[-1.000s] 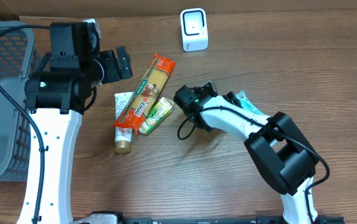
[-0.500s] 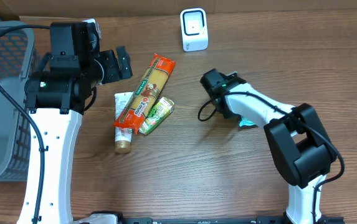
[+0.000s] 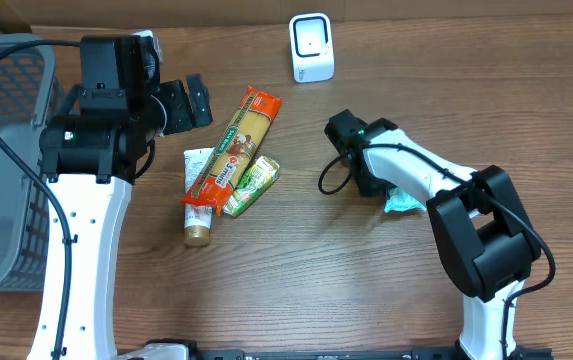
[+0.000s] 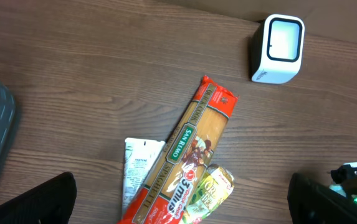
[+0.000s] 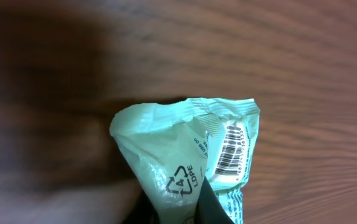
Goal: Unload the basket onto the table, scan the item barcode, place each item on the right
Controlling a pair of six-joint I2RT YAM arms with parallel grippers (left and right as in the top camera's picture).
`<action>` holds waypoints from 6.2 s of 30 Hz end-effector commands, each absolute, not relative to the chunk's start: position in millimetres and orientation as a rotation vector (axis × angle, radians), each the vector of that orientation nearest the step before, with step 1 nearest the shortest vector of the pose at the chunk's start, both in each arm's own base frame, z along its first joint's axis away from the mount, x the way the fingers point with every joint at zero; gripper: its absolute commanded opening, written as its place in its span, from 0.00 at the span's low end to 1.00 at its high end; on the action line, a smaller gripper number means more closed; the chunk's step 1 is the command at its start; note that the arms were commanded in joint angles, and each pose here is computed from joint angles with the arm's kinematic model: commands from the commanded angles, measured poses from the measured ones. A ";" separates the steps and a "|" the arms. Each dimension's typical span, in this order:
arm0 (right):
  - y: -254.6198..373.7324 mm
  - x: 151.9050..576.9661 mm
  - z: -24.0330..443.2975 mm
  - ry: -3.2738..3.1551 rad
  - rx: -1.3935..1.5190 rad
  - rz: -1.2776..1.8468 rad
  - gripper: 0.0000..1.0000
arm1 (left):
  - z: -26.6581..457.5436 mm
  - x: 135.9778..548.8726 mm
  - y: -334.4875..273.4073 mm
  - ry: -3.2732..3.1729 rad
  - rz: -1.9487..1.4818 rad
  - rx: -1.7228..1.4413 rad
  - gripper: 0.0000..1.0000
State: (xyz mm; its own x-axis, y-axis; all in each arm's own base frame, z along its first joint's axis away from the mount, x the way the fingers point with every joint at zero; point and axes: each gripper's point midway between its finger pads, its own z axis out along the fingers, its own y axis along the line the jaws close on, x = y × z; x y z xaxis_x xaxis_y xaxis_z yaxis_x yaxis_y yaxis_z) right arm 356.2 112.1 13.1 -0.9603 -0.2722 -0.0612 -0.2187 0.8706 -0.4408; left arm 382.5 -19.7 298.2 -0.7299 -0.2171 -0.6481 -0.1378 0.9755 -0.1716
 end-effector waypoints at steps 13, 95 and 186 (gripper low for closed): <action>295.5 327.4 137.0 2.650 -0.657 1.508 0.04 | 301.5 383.5 -17.7 2.388 -0.137 -0.267 0.99; 118.6 395.1 56.4 3.095 -0.060 0.174 0.46 | 301.5 383.5 -17.7 2.388 -0.137 -0.267 1.00; 179.8 334.0 21.6 2.918 -0.660 -0.552 0.46 | 301.6 383.5 -18.4 2.387 -0.137 -0.265 1.00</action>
